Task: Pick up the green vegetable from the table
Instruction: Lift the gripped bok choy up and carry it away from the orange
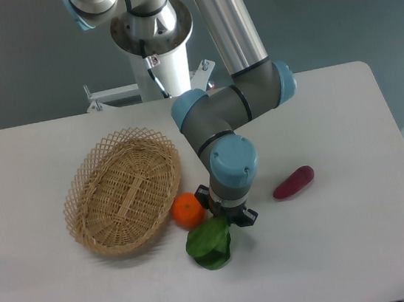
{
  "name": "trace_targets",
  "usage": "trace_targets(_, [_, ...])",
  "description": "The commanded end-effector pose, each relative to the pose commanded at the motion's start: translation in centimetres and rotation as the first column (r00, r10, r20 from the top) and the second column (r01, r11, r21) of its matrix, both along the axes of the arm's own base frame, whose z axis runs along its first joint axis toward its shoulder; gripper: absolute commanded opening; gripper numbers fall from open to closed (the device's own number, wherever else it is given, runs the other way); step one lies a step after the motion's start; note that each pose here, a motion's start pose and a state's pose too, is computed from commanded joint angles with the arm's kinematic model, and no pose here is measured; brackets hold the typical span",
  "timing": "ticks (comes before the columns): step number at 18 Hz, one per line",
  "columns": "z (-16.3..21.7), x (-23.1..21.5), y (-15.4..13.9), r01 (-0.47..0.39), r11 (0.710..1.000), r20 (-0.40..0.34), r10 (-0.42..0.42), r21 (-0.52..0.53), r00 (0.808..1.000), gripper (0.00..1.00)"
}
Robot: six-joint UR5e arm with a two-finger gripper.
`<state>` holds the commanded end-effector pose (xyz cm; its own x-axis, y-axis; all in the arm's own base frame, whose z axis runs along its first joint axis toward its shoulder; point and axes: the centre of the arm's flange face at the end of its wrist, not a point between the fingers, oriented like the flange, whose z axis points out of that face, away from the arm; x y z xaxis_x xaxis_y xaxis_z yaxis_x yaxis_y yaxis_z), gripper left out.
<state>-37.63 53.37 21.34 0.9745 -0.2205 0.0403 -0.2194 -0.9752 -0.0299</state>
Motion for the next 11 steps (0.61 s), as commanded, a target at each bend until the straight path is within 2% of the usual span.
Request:
trace_targets(5, [3.1,-2.0,1.3,0.000,0.999,-0.052,0.003,0.048,0.999,0.04])
trace_targets(8, [4.4,-4.3,0.1,-0.030,0.998,-0.070,0.034,0.063,0.997,0.04])
trace_targets(11, [7.5,-7.3,-0.9,-0.066,0.995,-0.077,0.071,0.071,0.994,0.04])
